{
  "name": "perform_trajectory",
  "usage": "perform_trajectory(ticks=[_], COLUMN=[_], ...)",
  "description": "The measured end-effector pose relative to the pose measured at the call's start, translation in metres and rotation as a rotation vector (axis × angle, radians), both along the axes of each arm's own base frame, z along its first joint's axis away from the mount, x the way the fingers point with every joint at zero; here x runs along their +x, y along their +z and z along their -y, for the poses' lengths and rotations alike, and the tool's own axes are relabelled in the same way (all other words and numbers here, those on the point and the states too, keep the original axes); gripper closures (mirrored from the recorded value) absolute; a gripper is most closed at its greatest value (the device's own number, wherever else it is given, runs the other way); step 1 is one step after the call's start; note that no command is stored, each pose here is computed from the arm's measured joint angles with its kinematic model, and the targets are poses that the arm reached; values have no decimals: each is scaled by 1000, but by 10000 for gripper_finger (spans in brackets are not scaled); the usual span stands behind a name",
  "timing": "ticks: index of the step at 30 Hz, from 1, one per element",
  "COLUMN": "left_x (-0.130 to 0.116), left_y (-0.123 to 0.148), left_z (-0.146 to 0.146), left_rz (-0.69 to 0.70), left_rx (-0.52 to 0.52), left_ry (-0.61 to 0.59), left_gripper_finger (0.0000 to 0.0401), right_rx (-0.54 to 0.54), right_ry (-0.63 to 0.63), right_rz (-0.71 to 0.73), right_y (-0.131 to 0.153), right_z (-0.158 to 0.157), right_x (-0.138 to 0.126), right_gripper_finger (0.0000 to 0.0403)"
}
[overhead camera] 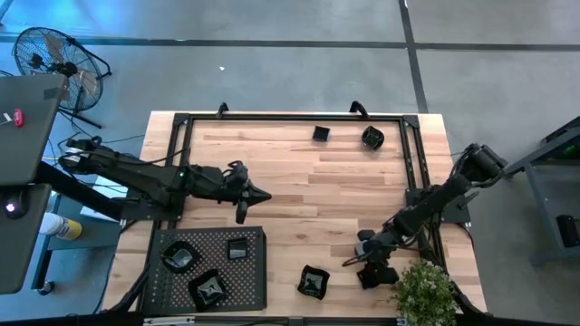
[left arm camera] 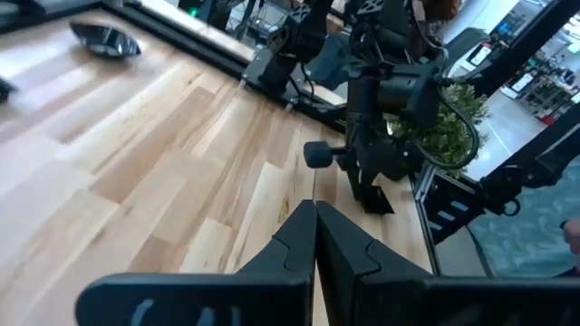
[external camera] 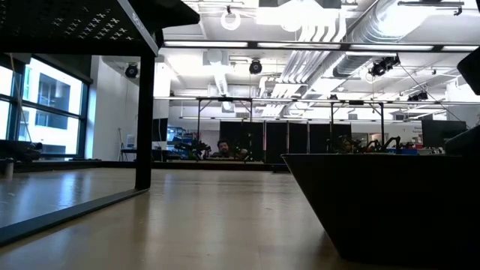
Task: Pick & Place Mini shaped plates
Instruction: Stack the square plate on top of the square plate on the shelf
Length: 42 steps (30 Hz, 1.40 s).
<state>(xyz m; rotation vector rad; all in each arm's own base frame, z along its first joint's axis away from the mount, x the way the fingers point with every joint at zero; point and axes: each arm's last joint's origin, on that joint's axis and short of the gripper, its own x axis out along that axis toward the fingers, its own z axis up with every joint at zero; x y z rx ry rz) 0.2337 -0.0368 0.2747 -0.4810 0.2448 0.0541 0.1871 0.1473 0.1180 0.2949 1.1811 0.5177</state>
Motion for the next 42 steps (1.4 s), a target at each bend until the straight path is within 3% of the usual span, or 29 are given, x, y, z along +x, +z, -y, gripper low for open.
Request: perform_trajectory(ticks=[3, 10, 16, 18, 25, 29, 35, 42], left_x=[-1, -2, 0, 0, 1, 3, 22, 57], left_y=[-2, -5, -6, -6, -6, 7, 37, 57], left_z=[0, -1, -13, -19, -31, -32, -32, -34], left_rz=[-21, -53, -51, -54, -84, -116, -171, -272], left_rx=[-31, -89, -188, -227, -265, -198, -67, 26], left_ry=[10, 68, 157, 156, 103, 132, 148, 212], left_gripper_finger=[401, 401, 400, 397, 360, 331, 307, 307], right_rx=[33, 117, 216, 203, -111, -269, -461, -567], right_ry=[-35, -210, -477, -560, -739, -812, -764, -671], right_rz=[-6, -9, 67, 107, 195, 302, 392, 451], right_y=[3, 21, 51, 65, 123, 153, 177, 194], right_z=[0, 5, 21, 29, 72, 103, 137, 149], right_x=[1, 4, 7, 12, 46, 72, 116, 147], right_gripper_finger=[396, 398, 398, 400, 400, 400, 400, 399])
